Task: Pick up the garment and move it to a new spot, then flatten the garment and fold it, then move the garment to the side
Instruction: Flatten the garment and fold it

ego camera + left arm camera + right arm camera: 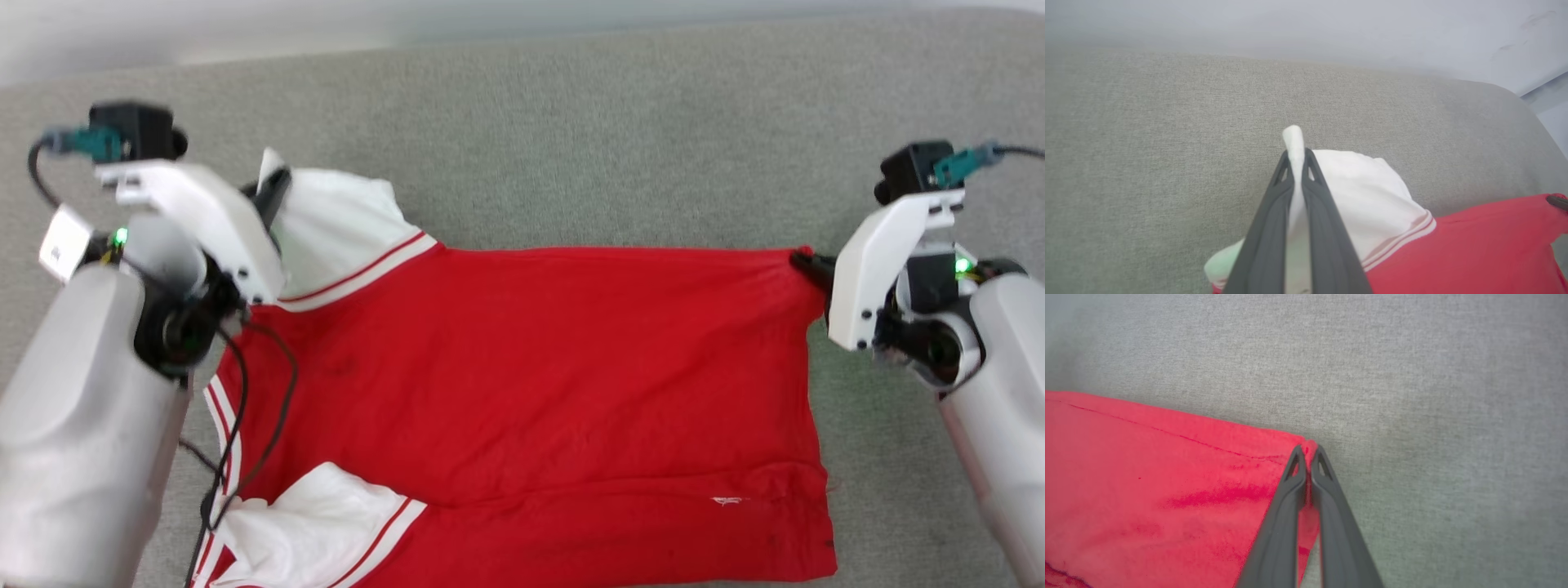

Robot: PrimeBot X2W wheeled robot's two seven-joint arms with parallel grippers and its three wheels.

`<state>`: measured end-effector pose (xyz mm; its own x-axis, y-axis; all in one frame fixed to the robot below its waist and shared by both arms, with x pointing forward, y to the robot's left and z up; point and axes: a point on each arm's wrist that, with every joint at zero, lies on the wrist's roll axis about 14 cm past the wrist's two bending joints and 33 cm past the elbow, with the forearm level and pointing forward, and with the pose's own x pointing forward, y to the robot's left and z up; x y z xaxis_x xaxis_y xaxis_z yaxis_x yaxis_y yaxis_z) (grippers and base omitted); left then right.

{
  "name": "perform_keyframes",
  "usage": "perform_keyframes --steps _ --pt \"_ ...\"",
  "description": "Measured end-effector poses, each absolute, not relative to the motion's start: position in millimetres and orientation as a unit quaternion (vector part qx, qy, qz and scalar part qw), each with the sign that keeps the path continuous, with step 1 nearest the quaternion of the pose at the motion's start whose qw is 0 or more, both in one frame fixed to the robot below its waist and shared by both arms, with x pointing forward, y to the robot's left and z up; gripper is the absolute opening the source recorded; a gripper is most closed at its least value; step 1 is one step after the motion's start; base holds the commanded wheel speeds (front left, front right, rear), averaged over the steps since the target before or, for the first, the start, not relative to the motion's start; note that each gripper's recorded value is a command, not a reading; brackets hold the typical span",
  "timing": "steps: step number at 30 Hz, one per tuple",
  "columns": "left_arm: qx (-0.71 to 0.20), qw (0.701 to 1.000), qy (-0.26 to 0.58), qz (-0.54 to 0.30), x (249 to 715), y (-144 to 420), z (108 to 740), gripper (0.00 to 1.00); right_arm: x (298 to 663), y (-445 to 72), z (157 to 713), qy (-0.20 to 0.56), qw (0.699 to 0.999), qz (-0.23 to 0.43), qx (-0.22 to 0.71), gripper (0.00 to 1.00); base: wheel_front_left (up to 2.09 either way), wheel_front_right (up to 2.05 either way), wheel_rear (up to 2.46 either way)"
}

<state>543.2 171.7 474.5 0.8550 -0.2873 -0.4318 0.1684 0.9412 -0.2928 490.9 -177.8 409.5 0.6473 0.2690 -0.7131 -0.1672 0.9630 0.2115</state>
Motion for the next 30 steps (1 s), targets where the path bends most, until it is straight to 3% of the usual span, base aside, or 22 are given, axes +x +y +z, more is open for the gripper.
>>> perform_keyframes --steps 6,14,23,24,25,26,27,28,29,30 --pt "-0.152 0.959 0.232 -0.066 476.0 199.5 455.4 0.0 446.3 -176.7 413.7 0.369 0.916 0.115 0.107 0.0 0.0 0.0 0.0" --pt "-0.16 0.951 0.262 -0.028 403.0 203.1 423.0 0.0 395.9 -174.3 396.8 0.375 0.908 0.097 0.158 0.0 0.0 0.0 0.0" --pt "-0.18 0.932 0.314 0.006 341.7 205.8 394.5 0.0 358.3 -177.2 385.1 0.381 0.903 0.08 0.181 0.0 0.0 0.0 0.0" --pt "-0.184 0.93 0.318 0.008 338.3 205.2 392.0 0.0 354.7 -176.0 383.0 0.382 0.902 0.079 0.183 0.15 0.0 0.0 0.0" --pt "-0.189 0.927 0.325 0.009 334.9 203.4 389.0 0.0 350.5 -174.1 380.3 0.386 0.901 0.08 0.183 0.47 0.0 0.0 0.0" --pt "-0.189 0.924 0.333 0.006 331.1 200.3 385.3 0.04 345.9 -171.8 377.5 0.389 0.899 0.08 0.185 1.0 0.0 0.0 0.0" --pt "-0.188 0.923 0.334 0.005 329.4 199.5 383.6 0.33 342.0 -168.9 375.9 0.39 0.898 0.081 0.187 1.0 0.0 0.0 0.0" --pt "-0.189 0.925 0.331 0.007 329.7 199.9 383.6 0.93 338.7 -165.9 374.9 0.39 0.897 0.082 0.189 1.0 0.0 0.0 0.0" --pt "-0.187 0.926 0.327 0.006 330.1 199.5 383.7 1.0 336.7 -163.5 375.6 0.387 0.898 0.083 0.19 1.0 0.0 0.0 0.0" --pt "-0.183 0.928 0.323 0.003 330.4 198.1 383.9 1.0 335.6 -162.2 377.3 0.38 0.902 0.083 0.189 1.0 0.0 0.0 0.0"
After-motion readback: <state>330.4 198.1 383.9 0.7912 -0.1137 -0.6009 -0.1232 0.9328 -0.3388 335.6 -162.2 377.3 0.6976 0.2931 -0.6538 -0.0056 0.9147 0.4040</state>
